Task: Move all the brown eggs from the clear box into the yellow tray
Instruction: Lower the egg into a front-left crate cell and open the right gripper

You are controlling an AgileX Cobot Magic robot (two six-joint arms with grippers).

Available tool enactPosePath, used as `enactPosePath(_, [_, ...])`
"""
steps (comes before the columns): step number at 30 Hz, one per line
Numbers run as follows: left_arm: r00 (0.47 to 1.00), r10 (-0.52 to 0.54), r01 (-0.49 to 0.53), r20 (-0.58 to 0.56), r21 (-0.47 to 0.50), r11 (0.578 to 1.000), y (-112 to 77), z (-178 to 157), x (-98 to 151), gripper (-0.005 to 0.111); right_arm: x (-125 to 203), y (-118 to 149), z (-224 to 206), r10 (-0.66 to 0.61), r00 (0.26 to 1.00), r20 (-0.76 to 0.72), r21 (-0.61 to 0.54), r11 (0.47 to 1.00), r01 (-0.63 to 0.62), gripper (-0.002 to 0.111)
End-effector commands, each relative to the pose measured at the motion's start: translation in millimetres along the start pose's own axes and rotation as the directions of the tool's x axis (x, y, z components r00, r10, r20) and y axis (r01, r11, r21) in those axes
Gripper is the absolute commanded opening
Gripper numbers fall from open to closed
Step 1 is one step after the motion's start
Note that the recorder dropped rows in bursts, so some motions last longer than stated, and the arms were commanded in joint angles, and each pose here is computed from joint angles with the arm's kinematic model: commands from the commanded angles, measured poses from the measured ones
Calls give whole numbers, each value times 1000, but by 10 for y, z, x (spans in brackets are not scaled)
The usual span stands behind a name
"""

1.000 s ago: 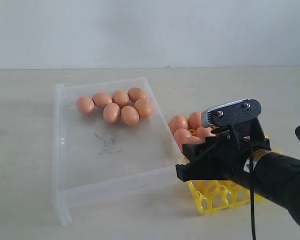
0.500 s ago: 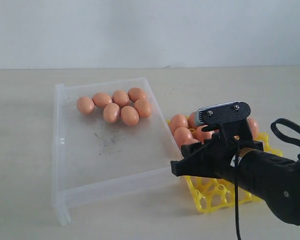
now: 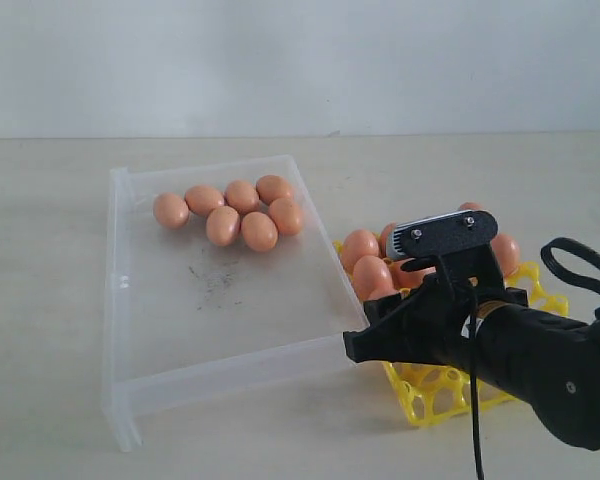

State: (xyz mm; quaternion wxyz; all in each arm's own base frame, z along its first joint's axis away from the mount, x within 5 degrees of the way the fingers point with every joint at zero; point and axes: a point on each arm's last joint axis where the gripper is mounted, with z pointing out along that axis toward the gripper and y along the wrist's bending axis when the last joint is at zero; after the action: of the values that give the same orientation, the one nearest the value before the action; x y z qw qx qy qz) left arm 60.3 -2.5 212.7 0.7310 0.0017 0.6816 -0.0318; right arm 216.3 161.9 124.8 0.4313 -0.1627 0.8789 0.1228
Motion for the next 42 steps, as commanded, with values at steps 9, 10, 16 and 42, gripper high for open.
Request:
enactPosePath(9, [1000,0,0,13,-2,1000,2,3,-18,4,-54,-22,-4,-55,997,47,26,998,54,52])
enactPosePath(10, [1000,0,0,13,-2,1000,2,3,-18,4,-60,-23,-5,-55,997,53,28,998,54,52])
enactPosePath(16, [1000,0,0,13,-2,1000,2,3,-18,4,-101,-18,-8,-52,996,75,28,998,50,52])
enactPosePath(42, [1000,0,0,13,-2,1000,2,3,-18,4,-89,58,-212,-133,985,-111,-74,989,125,0])
